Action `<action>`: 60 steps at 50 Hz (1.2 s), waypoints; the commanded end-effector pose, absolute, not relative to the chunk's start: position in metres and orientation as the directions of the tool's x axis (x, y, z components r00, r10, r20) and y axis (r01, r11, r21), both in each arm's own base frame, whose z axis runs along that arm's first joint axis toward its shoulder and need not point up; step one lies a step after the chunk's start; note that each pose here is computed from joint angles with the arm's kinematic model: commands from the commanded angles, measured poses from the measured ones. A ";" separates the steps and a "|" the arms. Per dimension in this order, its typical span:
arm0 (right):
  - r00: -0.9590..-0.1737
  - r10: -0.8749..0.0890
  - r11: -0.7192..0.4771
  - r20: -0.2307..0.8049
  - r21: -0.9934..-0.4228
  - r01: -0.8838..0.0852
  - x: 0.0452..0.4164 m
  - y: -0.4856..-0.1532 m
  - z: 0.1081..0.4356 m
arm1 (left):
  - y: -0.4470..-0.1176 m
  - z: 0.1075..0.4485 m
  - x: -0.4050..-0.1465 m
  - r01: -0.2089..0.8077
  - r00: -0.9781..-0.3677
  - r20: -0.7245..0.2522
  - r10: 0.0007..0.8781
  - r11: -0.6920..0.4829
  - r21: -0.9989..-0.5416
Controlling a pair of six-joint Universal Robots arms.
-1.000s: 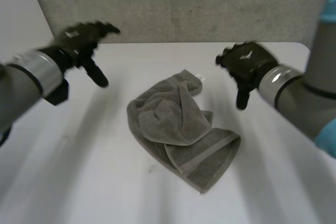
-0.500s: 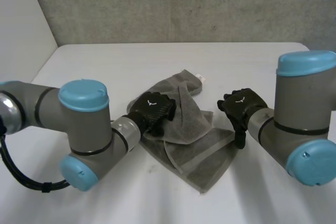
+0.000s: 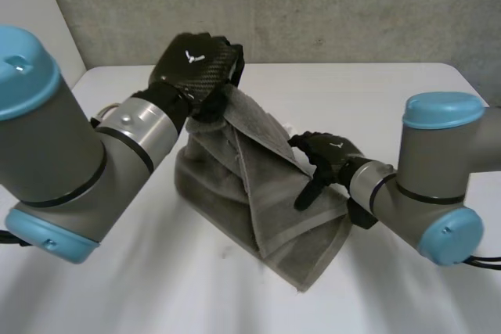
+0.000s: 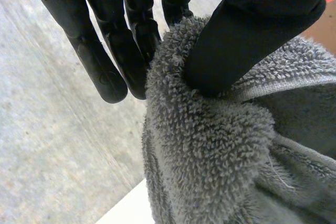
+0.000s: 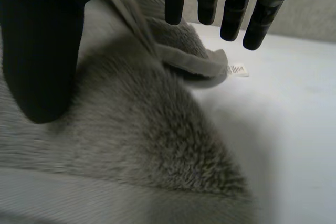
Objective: Fold the towel.
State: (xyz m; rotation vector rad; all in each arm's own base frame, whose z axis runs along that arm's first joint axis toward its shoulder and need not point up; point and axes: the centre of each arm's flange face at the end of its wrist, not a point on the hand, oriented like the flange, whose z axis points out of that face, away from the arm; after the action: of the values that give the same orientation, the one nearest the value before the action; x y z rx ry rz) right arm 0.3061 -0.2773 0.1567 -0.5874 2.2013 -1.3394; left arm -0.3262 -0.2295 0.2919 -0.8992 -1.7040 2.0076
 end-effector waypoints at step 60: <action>-0.630 -0.471 0.023 0.617 -0.705 -0.709 0.253 -0.312 0.202 | -0.227 0.225 -0.279 0.166 -0.802 -0.046 0.595 0.149 -0.975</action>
State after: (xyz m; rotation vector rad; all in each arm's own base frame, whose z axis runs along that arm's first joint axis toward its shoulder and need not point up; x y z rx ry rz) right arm 0.2726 -0.3056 0.1753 -1.4973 2.3153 -1.7721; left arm -0.2746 -0.2075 0.1843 -0.7651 -2.2424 1.4814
